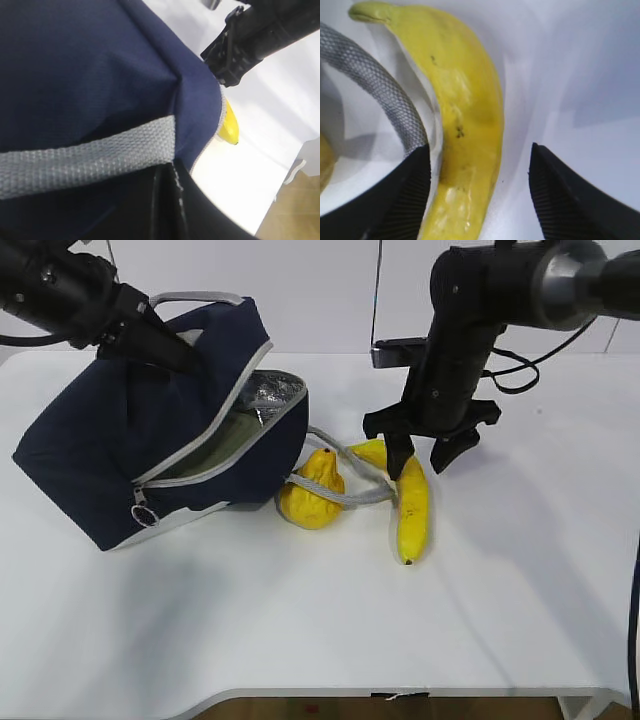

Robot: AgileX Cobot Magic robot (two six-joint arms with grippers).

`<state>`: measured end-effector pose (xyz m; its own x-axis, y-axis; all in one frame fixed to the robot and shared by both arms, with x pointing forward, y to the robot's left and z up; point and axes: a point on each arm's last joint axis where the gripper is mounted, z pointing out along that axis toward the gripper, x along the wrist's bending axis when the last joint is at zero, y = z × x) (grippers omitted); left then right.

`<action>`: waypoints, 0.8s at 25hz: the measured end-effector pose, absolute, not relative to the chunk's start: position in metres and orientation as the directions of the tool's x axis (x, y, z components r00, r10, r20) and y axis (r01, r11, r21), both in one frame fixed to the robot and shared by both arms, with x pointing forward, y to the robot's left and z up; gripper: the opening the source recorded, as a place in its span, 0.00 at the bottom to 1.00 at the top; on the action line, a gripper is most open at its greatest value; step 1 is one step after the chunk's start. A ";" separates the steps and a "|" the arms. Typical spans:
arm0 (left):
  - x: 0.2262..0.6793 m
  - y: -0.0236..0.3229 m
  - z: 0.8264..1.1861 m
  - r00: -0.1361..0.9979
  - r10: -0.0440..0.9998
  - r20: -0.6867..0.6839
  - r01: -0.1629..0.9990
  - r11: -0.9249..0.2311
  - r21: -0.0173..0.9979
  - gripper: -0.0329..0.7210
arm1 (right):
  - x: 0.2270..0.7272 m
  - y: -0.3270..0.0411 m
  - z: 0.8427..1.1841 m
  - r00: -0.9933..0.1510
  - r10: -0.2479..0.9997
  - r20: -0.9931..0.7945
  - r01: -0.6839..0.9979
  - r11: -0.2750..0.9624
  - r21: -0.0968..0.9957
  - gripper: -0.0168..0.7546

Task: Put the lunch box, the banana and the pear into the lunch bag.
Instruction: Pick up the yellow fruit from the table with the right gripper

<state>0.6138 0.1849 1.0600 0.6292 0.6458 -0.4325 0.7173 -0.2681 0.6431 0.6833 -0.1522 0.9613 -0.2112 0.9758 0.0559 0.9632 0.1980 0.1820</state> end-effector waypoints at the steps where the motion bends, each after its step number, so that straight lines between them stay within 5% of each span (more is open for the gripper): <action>1: 0.614 0.185 1.060 0.629 0.646 -0.432 0.717 -0.268 0.644 0.03 | 0.684 -0.152 0.958 -0.210 0.976 0.055 0.965 0.198 0.175 0.66; 10: 0.614 0.185 1.060 0.628 0.648 -0.431 0.717 -0.267 0.644 0.03 | 0.685 -0.151 0.946 -0.201 0.978 0.061 0.970 0.191 0.149 0.65; 20: 0.614 0.185 1.060 0.628 0.650 -0.428 0.716 -0.266 0.646 0.03 | 0.684 -0.151 0.949 -0.198 0.979 0.057 0.973 0.189 0.131 0.38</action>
